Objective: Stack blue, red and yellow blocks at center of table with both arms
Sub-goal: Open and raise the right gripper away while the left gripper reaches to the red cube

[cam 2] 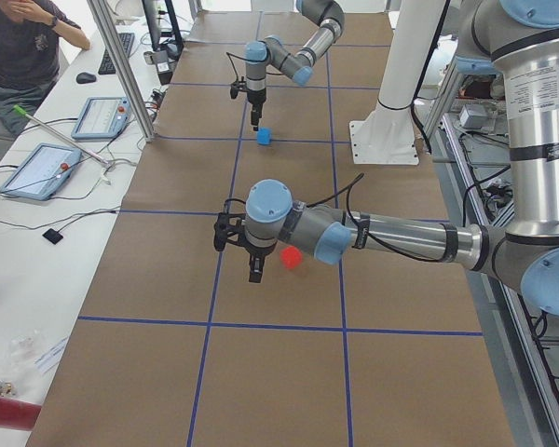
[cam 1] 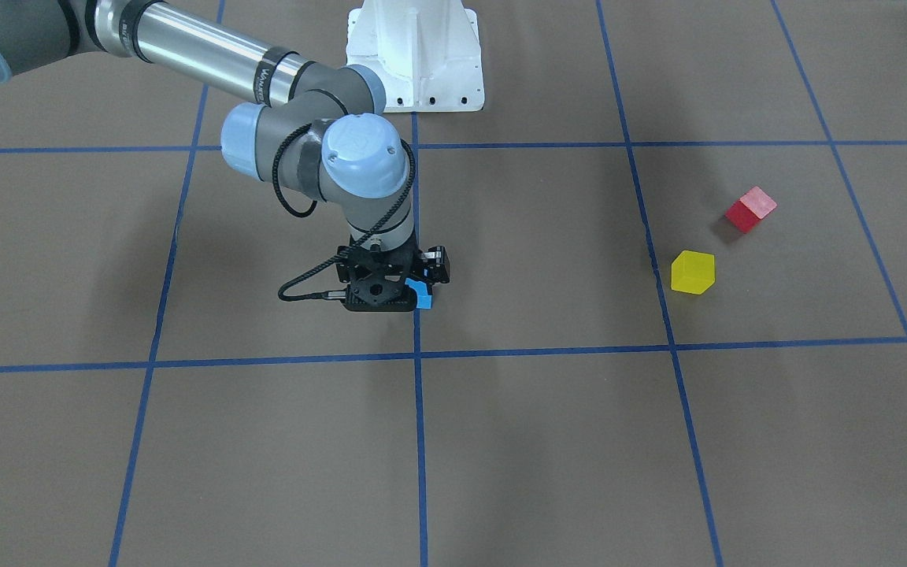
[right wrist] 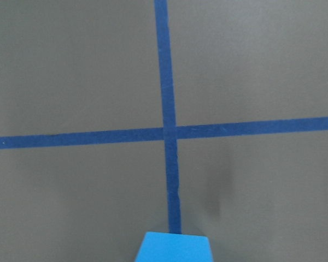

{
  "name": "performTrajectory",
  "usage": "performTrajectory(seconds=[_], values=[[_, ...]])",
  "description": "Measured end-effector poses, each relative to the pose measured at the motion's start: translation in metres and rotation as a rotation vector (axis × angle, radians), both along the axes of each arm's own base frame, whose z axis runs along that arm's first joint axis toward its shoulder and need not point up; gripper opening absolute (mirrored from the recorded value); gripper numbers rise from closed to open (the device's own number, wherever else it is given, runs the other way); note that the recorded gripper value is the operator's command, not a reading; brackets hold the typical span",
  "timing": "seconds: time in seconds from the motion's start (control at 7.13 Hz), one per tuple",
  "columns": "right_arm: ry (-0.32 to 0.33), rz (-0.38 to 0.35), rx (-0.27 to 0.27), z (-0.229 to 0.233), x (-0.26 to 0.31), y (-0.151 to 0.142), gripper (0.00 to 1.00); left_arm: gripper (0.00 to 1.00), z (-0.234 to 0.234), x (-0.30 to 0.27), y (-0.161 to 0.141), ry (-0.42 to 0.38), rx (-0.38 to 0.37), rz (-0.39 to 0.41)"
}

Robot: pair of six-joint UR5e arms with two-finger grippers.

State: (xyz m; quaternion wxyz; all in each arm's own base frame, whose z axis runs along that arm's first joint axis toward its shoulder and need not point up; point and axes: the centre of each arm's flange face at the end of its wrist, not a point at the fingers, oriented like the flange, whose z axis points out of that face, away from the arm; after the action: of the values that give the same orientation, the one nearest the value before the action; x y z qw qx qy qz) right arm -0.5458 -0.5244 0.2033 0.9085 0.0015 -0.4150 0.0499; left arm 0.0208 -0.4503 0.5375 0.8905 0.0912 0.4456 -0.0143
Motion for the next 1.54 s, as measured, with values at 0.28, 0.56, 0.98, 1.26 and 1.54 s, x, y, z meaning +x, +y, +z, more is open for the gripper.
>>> performTrajectory(seconds=[0.28,0.56,0.98,1.26,1.54], values=[[-0.033,0.001,-0.002,0.050,0.093,0.011,1.00,0.99,-0.010,0.077,-0.006,-0.052,-0.109,-0.034],[-0.016,0.013,-0.003,0.091,0.145,0.011,1.00,0.99,-0.014,0.139,0.008,-0.034,-0.309,-0.129],[0.025,0.036,-0.005,0.132,0.185,0.008,1.00,0.99,0.016,0.164,0.043,-0.049,-0.451,-0.241],[0.033,0.047,-0.009,0.138,0.193,0.009,1.00,0.99,0.026,0.176,0.059,-0.039,-0.503,-0.258],[0.032,0.053,-0.010,0.138,0.195,0.010,1.00,0.99,0.026,0.195,0.065,-0.043,-0.512,-0.246]])
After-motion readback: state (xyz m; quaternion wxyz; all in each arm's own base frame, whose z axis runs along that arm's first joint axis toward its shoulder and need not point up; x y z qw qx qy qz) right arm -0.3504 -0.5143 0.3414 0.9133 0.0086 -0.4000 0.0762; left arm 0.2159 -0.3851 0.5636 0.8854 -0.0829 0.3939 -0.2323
